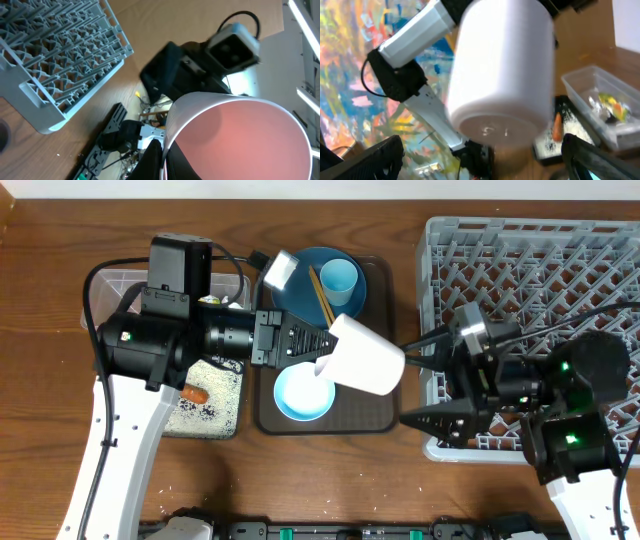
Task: Sort waste into correct bins and load items into the dishwasher rack
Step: 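Bring the right gripper to the pink cup and grasp its base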
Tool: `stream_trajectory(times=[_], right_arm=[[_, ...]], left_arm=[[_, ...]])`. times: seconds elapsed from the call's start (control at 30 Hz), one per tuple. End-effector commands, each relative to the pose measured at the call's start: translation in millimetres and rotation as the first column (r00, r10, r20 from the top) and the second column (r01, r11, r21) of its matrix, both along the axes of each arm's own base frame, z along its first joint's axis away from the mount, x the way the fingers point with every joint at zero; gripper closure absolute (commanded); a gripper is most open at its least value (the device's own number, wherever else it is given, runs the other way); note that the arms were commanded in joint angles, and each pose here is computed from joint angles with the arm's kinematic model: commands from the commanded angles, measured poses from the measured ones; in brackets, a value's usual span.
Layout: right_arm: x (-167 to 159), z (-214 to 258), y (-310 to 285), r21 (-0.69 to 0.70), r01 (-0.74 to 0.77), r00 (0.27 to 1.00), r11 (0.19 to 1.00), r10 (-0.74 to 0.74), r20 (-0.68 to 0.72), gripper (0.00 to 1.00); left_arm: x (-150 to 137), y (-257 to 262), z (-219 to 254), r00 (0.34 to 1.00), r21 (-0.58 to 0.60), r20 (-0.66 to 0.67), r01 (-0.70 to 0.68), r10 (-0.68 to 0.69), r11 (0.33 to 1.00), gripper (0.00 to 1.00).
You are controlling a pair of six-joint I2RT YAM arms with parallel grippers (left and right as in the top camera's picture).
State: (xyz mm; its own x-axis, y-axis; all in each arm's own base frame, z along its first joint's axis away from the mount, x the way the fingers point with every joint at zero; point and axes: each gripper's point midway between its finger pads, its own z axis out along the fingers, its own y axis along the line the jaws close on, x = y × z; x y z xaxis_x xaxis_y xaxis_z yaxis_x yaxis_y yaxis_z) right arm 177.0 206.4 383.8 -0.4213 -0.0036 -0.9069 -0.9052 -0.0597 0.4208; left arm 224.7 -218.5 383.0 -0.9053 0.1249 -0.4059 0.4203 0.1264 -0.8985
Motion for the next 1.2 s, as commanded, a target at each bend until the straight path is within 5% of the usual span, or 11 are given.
stream_trajectory(times=[0.0, 0.47, 0.73, 1.17], right_arm=[[0, 15, 4, 0.024, 0.020, 0.999, 1.000, -0.019, -0.032, 0.01], [10, 6, 26, 0.028, -0.006, 0.997, 1.000, 0.008, -0.077, 0.01], [11, 12, 27, 0.048, -0.009, 1.000, 0.999, 0.010, -0.026, 0.30], [13, 16, 26, 0.060, 0.004, 1.000, 0.998, -0.003, -0.023, 0.43]], left_arm=[[0, 0, -2, 1.000, 0.004, 0.017, 0.002, -0.002, 1.000, 0.94], [-8, -8, -3, 0.999, 0.006, 0.015, 0.037, -0.037, 0.999, 0.94], [-9, -9, -3, 0.999, 0.006, 0.022, 0.042, -0.042, 0.999, 0.94], [-9, -9, -3, 0.999, 0.006, 0.026, 0.043, -0.043, 0.999, 0.88]])
